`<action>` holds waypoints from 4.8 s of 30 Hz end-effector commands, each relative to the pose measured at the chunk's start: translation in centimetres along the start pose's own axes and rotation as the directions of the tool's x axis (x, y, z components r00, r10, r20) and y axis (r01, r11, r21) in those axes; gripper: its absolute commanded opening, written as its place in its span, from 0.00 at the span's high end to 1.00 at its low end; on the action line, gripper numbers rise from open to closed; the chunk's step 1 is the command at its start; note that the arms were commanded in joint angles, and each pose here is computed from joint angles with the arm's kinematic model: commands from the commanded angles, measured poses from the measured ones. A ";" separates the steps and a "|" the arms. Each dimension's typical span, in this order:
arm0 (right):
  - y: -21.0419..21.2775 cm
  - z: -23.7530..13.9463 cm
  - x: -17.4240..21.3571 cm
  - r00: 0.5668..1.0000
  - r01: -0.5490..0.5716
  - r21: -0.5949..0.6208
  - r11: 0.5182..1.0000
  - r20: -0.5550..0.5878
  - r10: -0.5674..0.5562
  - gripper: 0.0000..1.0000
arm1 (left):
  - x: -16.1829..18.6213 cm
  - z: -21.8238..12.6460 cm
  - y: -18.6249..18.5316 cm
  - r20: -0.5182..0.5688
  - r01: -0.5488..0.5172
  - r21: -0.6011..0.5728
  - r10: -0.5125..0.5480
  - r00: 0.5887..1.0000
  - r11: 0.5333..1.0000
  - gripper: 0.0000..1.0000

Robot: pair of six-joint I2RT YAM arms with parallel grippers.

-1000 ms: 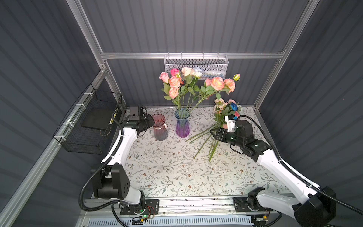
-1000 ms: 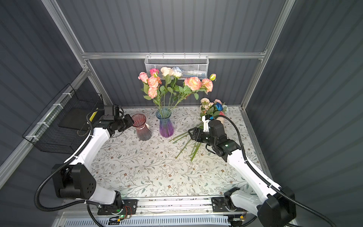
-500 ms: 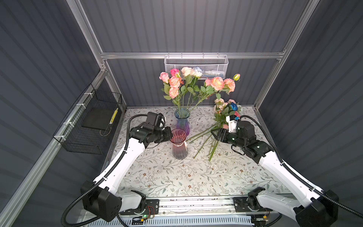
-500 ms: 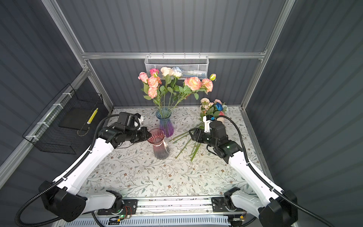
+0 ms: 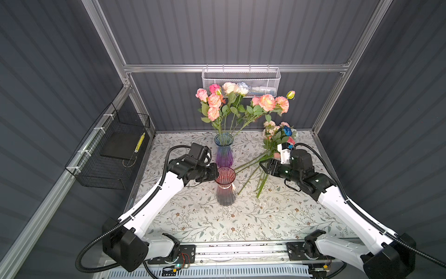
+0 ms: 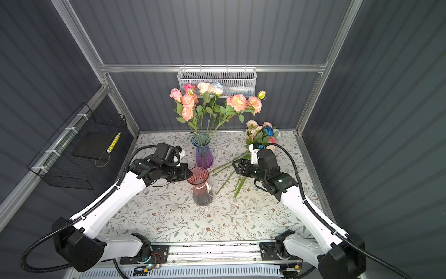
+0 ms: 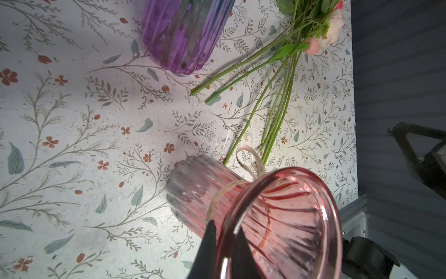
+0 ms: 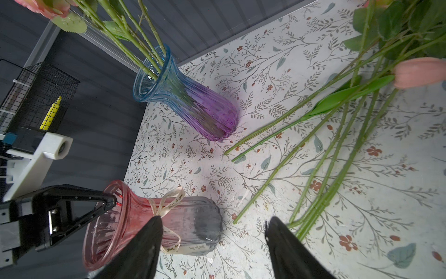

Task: Arrange the flowers into the vase

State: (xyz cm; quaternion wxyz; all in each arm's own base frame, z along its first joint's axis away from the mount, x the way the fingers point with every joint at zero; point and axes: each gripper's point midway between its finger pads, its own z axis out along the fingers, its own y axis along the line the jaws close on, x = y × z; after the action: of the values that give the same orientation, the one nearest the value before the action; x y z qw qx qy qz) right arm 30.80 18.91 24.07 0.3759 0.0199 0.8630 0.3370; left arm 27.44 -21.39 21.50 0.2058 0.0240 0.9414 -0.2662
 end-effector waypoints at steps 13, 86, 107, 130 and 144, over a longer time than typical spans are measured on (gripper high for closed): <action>-1.2 0.4 1.5 0.999 -0.024 0.039 0.999 -0.046 0.026 0.28 | -1.4 -1.5 -3.1 0.074 0.005 0.146 -0.016 0.997 0.989 0.46; -20.4 5.6 3.1 0.932 -0.121 0.643 0.756 -0.190 0.310 0.65 | -1.6 -8.2 -1.0 0.414 -0.137 0.089 0.089 0.906 0.987 0.00; -22.4 5.8 5.6 0.920 -0.136 0.664 0.735 -0.192 0.343 0.73 | -1.4 -7.3 -0.5 0.401 -0.143 0.064 0.106 0.910 0.988 0.00; -16.5 -0.7 -1.3 0.991 -0.133 0.540 0.831 0.049 0.126 1.00 | -1.5 -7.9 -0.5 0.414 -0.143 0.063 0.105 0.904 0.988 0.00; -16.6 0.9 0.9 0.968 -0.168 0.513 0.842 -0.075 0.239 0.66 | -1.8 -7.8 -0.7 0.414 -0.153 0.060 0.115 0.903 0.986 0.00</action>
State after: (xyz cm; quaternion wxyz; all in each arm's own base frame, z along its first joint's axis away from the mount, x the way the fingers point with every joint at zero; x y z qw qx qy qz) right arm 35.44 6.20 16.64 0.3308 0.1820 0.9160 0.1354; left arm 26.15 -18.05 28.15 0.4075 0.0339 0.8625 -0.2981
